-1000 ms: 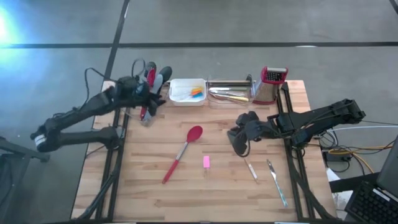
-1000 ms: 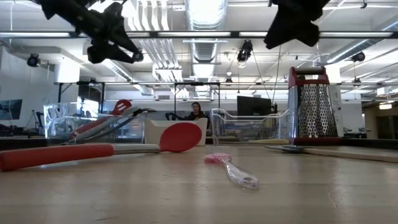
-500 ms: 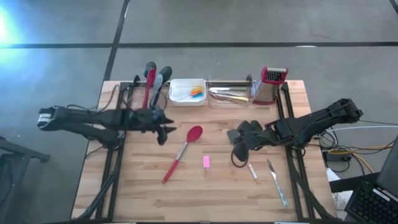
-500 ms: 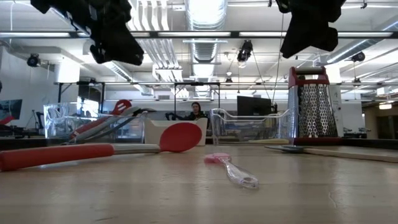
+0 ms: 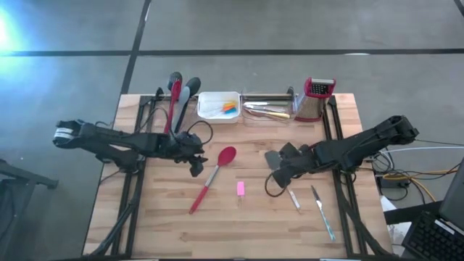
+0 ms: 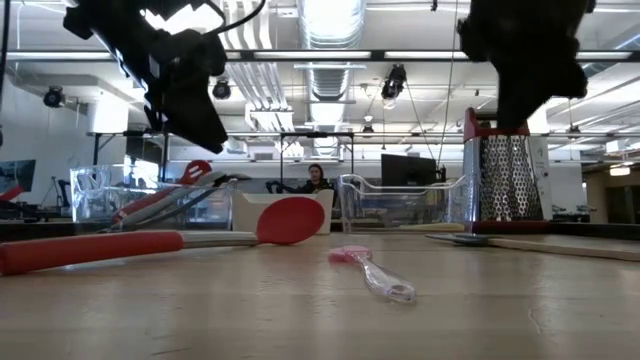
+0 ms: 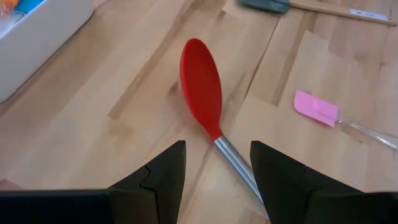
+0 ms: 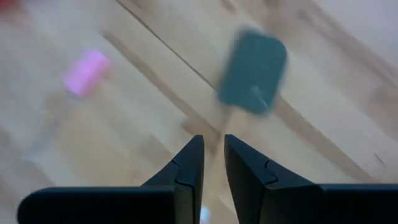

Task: Pick & Place Kitchen Items
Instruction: Put the gray spatula into the white bin

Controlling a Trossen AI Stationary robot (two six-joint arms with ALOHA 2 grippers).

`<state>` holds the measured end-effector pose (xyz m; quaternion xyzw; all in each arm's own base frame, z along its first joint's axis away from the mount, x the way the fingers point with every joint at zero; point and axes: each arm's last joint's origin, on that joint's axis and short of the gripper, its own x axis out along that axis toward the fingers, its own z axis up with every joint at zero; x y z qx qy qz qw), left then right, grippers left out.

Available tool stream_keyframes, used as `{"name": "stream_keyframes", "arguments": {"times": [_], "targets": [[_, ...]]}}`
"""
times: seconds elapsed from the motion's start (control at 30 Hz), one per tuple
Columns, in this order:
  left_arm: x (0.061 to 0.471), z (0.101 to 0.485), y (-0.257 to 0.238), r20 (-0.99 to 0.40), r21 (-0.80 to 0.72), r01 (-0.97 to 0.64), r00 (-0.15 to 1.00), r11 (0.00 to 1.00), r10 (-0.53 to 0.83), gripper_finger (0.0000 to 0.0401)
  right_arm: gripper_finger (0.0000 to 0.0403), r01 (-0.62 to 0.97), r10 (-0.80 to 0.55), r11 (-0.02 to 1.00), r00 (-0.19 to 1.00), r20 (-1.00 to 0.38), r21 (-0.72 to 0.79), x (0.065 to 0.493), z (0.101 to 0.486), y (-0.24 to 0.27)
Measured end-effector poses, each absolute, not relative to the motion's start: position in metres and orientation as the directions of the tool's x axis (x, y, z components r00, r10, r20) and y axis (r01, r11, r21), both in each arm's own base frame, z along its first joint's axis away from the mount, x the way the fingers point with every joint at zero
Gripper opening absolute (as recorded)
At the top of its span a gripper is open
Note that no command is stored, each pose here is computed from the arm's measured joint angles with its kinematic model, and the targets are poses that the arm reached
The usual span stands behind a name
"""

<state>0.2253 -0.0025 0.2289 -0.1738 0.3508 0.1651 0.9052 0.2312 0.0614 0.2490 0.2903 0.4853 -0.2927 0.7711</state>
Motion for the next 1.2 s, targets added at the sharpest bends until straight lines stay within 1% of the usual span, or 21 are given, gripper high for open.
{"name": "stream_keyframes", "arguments": {"times": [0.13, 0.27, 0.4, 0.63, 0.8, 0.9, 1.07, 1.2], "targets": [[0.226, 0.230, -0.001, -0.681, -0.179, -0.411, 0.707, 0.894, 0.189, 0.0185, 0.0059, 0.750, -0.181, 0.659, 0.229, -0.957, 0.055, 0.236, 0.230, 0.064], [0.224, 0.234, 0.000, -0.661, -0.160, -0.428, 0.715, 0.889, 0.226, 0.0186, 0.0070, 0.725, -0.191, 0.689, 0.182, -0.965, 0.000, 0.248, 0.213, 0.066], [0.224, 0.235, 0.000, -0.654, -0.153, -0.432, 0.719, 0.889, 0.237, 0.0185, 0.0096, 0.731, -0.187, 0.682, 0.144, -0.972, -0.023, 0.259, 0.198, 0.065], [0.224, 0.236, 0.000, -0.646, -0.145, -0.421, 0.726, 0.895, 0.236, 0.0184, 0.0150, 0.775, -0.157, 0.630, 0.065, -0.985, -0.050, 0.268, 0.181, 0.054], [0.224, 0.236, 0.000, -0.646, -0.146, -0.420, 0.726, 0.896, 0.236, 0.0184, 0.0172, 0.780, -0.149, 0.621, 0.026, -0.988, -0.073, 0.273, 0.171, 0.046], [0.224, 0.236, 0.000, -0.646, -0.146, -0.420, 0.726, 0.896, 0.235, 0.0184, 0.0176, 0.780, -0.135, 0.620, -0.001, -0.991, -0.085, 0.275, 0.165, 0.041], [0.224, 0.236, 0.000, -0.646, -0.146, -0.420, 0.726, 0.896, 0.235, 0.0183, 0.0165, 0.767, -0.115, 0.633, -0.036, -0.993, -0.101, 0.277, 0.156, 0.037], [0.224, 0.236, 0.000, -0.647, -0.146, -0.419, 0.726, 0.896, 0.234, 0.0183, 0.0153, 0.764, -0.073, 0.644, 0.001, -0.997, -0.046, 0.281, 0.148, 0.036]]}}
